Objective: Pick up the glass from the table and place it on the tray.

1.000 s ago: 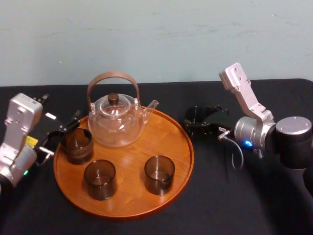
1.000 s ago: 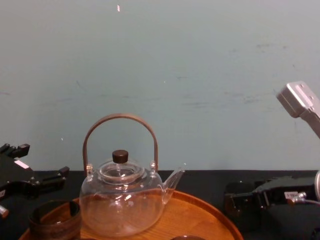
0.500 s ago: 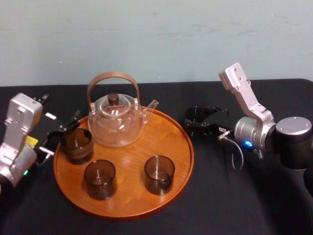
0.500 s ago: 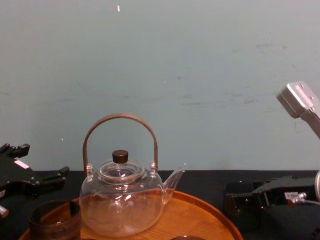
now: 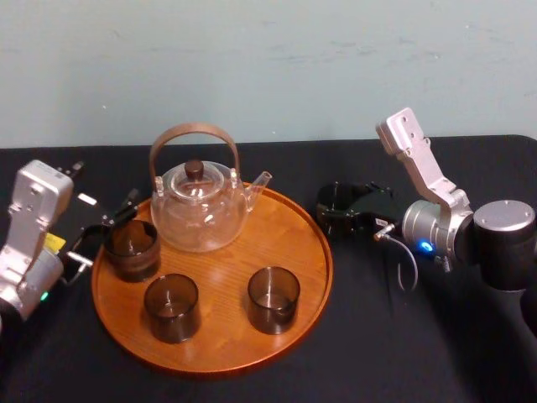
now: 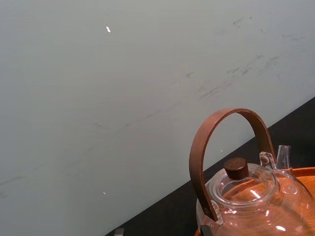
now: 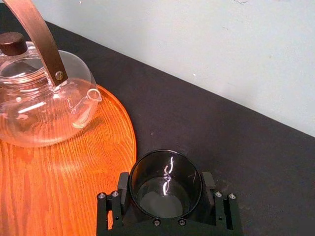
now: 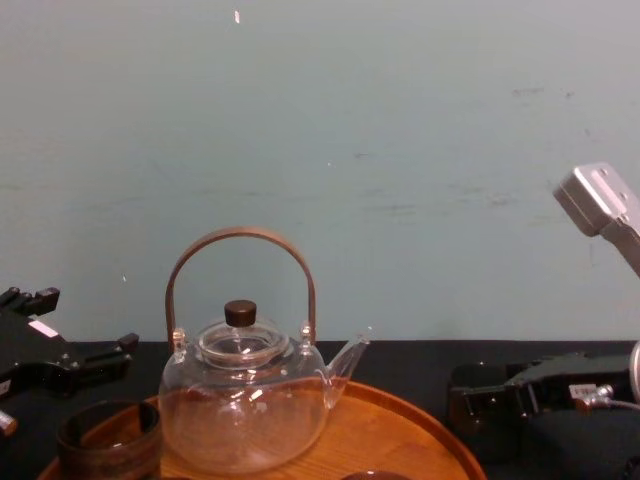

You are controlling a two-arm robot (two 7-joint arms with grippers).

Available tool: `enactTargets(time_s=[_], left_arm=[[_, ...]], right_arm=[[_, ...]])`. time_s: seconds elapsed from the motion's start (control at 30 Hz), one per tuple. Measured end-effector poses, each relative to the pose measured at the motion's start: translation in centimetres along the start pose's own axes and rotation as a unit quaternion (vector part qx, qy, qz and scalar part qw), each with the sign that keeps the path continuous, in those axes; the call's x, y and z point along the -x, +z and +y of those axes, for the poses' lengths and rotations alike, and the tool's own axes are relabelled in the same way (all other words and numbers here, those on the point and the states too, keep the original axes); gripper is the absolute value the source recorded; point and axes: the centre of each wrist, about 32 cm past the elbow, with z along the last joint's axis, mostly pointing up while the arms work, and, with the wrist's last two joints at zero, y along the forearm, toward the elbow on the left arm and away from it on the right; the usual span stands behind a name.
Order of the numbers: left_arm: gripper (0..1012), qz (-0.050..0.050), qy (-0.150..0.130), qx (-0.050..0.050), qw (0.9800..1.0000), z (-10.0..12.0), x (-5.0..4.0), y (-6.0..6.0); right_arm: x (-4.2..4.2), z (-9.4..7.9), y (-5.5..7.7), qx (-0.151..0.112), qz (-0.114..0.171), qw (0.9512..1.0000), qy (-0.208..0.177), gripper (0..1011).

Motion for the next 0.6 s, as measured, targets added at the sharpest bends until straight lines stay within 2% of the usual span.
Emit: enactTargets(time_s=[0.23, 0.6], left_arm=[[1001, 0.0, 0.0, 0.0, 1.0, 0.0, 0.0, 0.0], [1001, 0.0, 0.0, 0.0, 1.0, 0.0, 0.0, 0.0]], right_arm=[[-0.19, -0.5, -0.1, -0.002, 0.003, 1.0, 0.006, 894], [-0.63, -2.6, 1.9, -0.041, -0.011, 0.9991, 0.006, 894]])
